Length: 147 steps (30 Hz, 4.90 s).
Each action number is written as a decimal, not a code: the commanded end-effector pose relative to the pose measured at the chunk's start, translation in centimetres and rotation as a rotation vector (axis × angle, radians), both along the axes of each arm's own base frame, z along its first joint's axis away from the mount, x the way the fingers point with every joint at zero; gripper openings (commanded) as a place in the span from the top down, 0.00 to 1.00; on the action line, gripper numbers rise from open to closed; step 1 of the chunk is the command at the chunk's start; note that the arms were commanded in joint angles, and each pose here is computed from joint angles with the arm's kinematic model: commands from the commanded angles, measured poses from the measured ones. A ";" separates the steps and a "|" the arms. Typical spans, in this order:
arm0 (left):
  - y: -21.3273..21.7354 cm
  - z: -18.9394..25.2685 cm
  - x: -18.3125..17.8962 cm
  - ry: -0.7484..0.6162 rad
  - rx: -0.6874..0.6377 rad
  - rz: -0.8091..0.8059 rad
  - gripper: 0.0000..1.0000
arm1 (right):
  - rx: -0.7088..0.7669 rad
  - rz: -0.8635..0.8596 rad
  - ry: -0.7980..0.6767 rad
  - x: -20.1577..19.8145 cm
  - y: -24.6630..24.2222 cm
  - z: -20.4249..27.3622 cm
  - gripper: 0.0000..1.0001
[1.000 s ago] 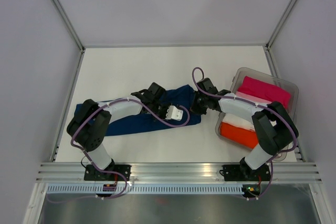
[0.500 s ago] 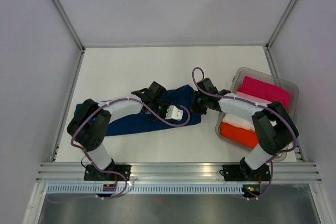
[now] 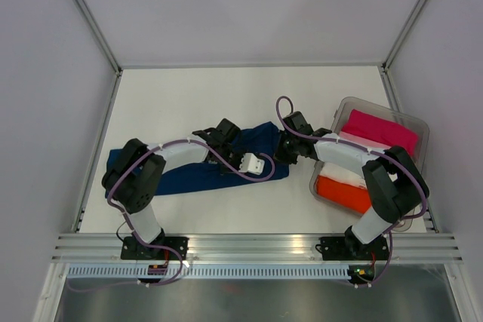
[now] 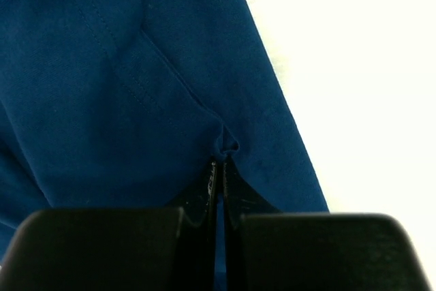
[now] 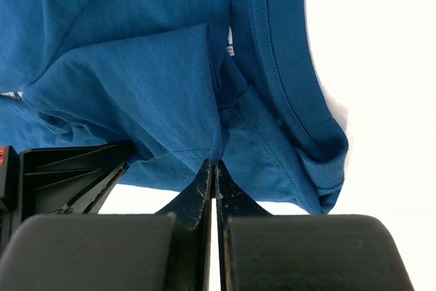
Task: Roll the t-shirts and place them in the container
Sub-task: Fold the tshirt
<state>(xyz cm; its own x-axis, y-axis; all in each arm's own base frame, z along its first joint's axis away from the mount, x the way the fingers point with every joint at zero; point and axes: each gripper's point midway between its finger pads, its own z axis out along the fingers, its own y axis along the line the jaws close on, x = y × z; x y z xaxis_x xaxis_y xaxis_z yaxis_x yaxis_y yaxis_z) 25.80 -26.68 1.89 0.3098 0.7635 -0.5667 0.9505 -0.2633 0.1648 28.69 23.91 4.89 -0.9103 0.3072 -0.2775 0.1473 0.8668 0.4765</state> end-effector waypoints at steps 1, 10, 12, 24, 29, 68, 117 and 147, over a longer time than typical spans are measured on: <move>-0.9 2.4 0.0 -0.023 -0.054 -0.027 0.98 | -0.005 0.004 -0.050 1.1 0.0 1.7 1.00; 1.2 4.2 -1.2 -0.004 -0.050 -0.100 0.98 | -0.013 0.043 -0.044 0.6 0.1 2.0 1.00; 1.6 4.2 -1.5 0.004 -0.054 -0.106 0.98 | -0.004 0.058 -0.041 0.4 0.5 2.0 1.00; 2.8 3.4 -2.8 0.053 -0.052 -0.122 0.98 | -0.044 0.075 0.001 -1.4 0.2 0.4 1.00; 3.1 2.7 -2.9 0.069 -0.033 -0.117 0.98 | -0.055 0.078 0.033 -2.2 -0.2 -0.3 1.00; 3.2 2.8 -2.8 0.069 -0.026 -0.102 0.92 | -0.161 0.068 -0.217 13.0 0.1 5.0 0.63; 3.2 1.8 -2.3 0.073 -0.009 -0.101 0.92 | -0.131 0.048 -0.171 16.7 0.6 -0.5 1.00; 4.7 0.1 -3.4 0.053 0.057 -0.153 0.91 | -0.149 -0.023 -0.188 19.2 0.4 -1.3 1.00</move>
